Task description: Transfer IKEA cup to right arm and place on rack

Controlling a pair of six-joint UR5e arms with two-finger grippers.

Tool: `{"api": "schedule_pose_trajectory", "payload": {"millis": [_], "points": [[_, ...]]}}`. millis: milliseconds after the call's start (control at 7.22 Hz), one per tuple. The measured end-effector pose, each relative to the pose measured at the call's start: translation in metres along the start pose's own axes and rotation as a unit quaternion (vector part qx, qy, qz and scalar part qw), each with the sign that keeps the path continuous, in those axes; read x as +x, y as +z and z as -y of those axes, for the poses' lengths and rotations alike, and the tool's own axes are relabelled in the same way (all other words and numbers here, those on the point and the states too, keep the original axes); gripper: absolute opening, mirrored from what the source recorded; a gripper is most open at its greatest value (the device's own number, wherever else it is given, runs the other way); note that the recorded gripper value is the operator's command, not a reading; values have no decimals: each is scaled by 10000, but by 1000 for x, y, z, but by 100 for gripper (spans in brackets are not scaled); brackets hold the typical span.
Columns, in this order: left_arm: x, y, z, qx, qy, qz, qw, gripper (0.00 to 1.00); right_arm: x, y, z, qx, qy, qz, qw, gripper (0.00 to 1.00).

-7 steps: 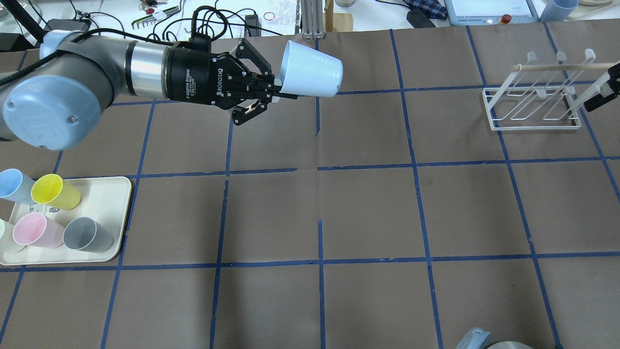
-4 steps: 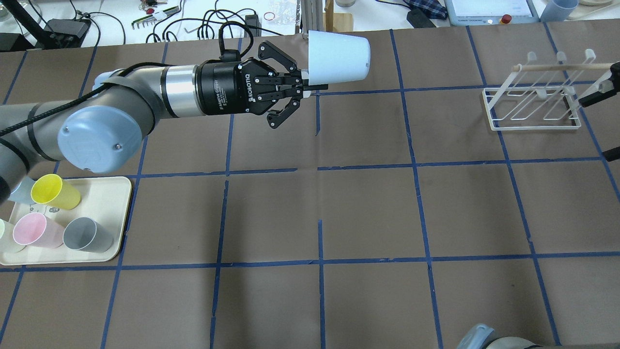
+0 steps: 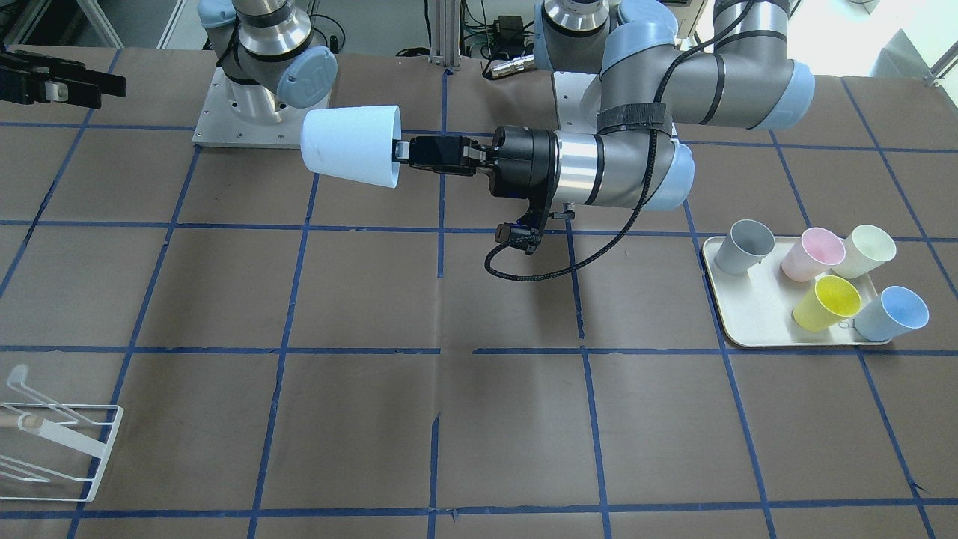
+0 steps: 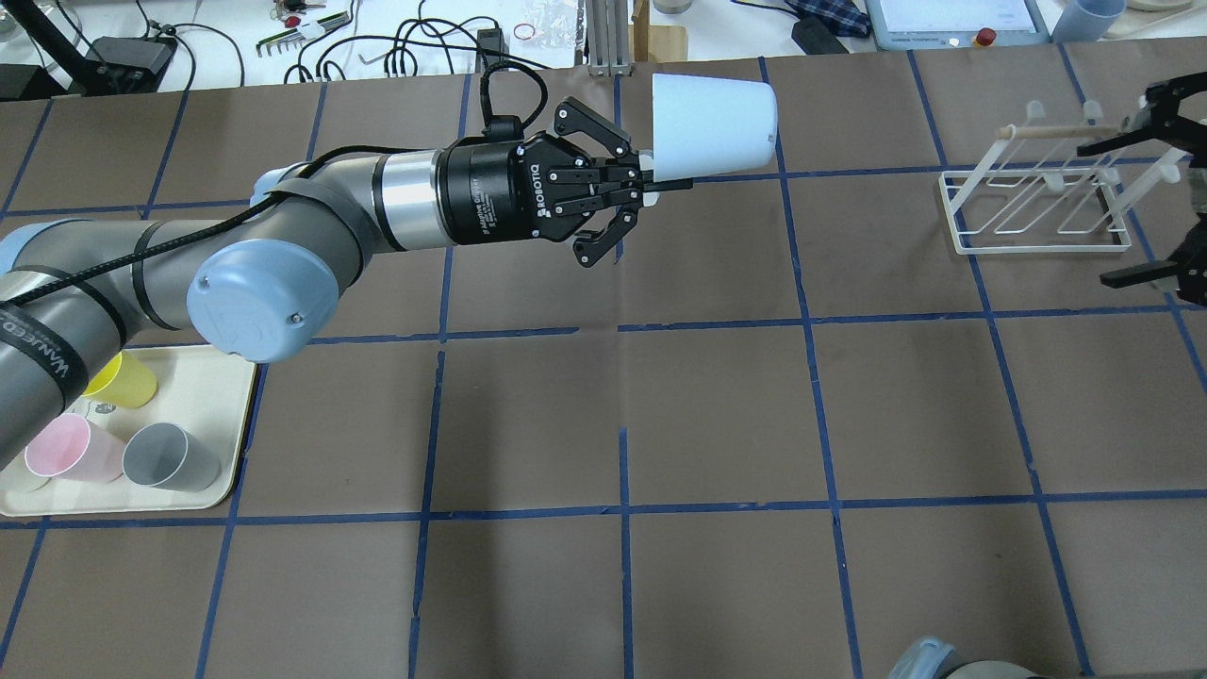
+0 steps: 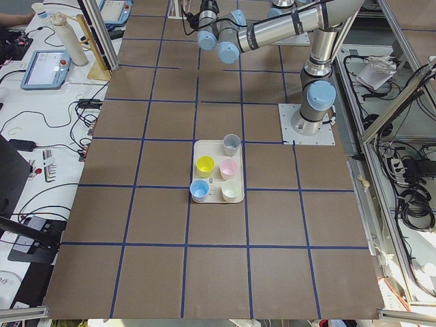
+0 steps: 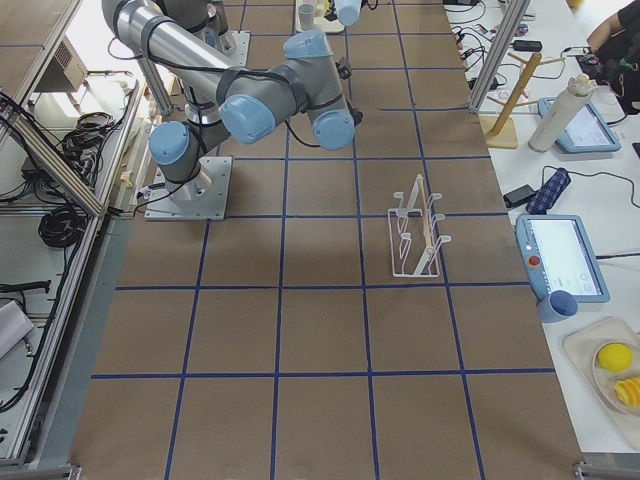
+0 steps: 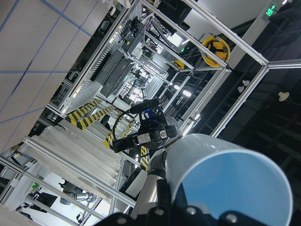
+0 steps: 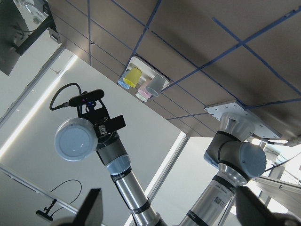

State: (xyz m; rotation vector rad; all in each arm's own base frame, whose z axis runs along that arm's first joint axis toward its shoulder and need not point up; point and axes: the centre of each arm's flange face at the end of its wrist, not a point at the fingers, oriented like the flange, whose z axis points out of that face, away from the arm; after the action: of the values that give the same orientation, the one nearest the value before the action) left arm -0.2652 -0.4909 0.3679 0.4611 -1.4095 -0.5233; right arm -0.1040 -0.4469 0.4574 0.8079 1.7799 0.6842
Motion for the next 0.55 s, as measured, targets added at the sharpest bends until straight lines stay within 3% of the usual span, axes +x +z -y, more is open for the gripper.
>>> {"api": "schedule_pose_trajectory", "payload": {"millis": [554], "points": [[-11,15,12,-162,-75,-194,9997,0,-67,102,-16,-200,-312,579,9976,100]]}}
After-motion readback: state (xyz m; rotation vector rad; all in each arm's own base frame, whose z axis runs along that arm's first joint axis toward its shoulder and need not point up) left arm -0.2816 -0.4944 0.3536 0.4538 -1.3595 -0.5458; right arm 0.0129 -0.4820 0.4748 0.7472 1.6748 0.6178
